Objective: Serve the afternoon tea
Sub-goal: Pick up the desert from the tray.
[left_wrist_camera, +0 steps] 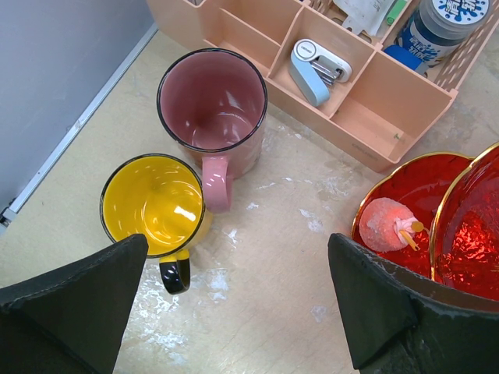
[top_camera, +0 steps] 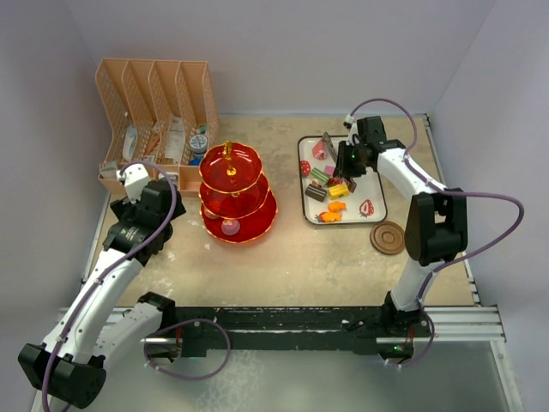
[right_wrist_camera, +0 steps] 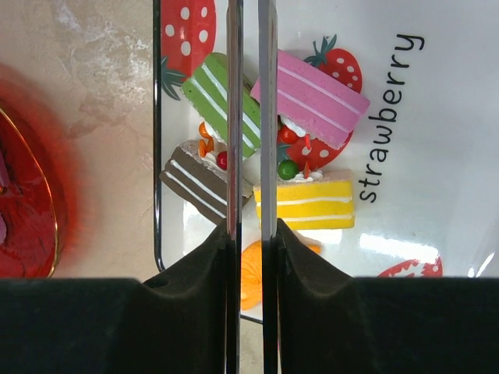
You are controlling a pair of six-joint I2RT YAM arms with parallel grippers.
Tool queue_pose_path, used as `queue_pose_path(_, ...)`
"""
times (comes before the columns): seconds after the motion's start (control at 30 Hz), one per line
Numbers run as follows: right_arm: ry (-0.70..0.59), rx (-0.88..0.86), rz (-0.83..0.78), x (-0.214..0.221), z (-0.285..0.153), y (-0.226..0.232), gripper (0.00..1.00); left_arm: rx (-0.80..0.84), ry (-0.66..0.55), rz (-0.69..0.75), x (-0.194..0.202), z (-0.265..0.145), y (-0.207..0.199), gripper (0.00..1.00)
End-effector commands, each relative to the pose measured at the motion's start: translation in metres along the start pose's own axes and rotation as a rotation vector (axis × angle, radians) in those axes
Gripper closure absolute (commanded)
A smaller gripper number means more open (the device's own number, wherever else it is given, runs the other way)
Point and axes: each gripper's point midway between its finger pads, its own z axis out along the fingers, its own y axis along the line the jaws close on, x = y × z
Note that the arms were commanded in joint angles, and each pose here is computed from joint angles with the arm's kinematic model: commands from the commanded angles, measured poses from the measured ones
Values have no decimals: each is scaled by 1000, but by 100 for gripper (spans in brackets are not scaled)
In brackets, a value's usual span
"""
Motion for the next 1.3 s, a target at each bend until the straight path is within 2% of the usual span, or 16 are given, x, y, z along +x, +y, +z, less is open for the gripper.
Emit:
queue_pose_path(0.0, -42, -8, -33, -10, -12, 4, 72, 25, -35, -27, -13, -3, -6, 5)
queue_pose_path(0.1, -28, -16, -31, -6, -9, 5, 66, 28, -39, -32, -14, -4, -6, 5)
queue_pose_path(0.97, 2, -48, -38, 1, 3, 11, 64, 33, -35, -32, -13, -4, -7, 5)
queue_pose_path(1.03, 4, -43, -39, 1, 4, 10, 65, 32, -37, -34, -13, -4, -6, 5)
queue_pose_path(1.27, -29, -60, -9, 0, -8, 17, 78, 32, -38, -34, -13, -4, -6, 5)
